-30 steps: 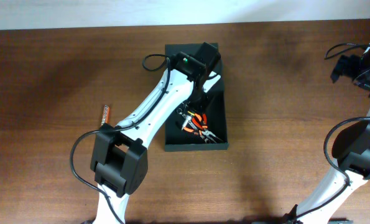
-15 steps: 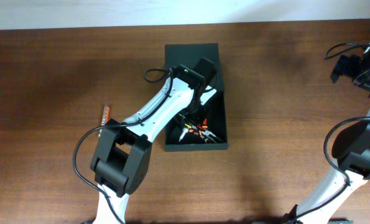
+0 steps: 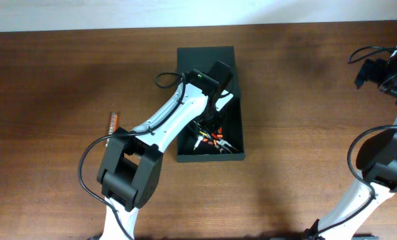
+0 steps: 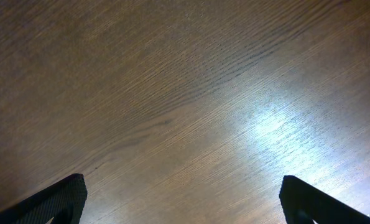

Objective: Pack container
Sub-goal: 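Lower the screwdriver into the box and open the left gripper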

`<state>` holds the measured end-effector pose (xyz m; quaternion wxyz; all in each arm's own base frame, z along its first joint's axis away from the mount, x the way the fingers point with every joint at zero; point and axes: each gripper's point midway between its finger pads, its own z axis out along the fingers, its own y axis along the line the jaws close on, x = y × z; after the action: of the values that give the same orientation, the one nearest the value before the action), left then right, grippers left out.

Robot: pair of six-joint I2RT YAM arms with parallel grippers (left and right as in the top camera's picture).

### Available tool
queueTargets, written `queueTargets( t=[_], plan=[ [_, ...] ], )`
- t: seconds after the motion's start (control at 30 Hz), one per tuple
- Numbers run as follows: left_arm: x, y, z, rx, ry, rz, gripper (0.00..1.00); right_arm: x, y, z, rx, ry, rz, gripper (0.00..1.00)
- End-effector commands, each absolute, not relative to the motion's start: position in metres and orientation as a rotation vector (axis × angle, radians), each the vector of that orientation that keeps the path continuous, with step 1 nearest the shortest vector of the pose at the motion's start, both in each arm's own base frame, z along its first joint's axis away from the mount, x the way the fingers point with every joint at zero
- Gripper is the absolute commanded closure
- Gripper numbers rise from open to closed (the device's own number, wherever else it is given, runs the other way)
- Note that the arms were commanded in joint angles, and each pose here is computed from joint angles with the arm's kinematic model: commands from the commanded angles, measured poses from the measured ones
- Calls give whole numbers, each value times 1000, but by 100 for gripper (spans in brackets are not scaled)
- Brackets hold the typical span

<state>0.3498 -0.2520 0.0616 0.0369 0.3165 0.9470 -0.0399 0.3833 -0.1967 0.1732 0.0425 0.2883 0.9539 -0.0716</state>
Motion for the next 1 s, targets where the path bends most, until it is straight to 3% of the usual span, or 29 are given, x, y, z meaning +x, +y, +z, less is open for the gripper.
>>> queueTargets(
  t=[0.0,0.6,0.67,0.7,0.97],
  plan=[
    [350,-252,56,963,2924,-147,68,382,-199,177,898,2903,-227,1],
    [342,-247,38,972,2961,-132,67,382,-199,177,898,2903,-227,1],
    [342,-247,38,972,2959,-132,47,382,-199,177,898,2903,-227,1],
    [343,-247,38,972,2958,-133,42,382,-199,177,898,2903,-227,1],
    [346,-249,38,968,2944,-138,41,382,-199,177,898,2903,-227,1]
  ],
)
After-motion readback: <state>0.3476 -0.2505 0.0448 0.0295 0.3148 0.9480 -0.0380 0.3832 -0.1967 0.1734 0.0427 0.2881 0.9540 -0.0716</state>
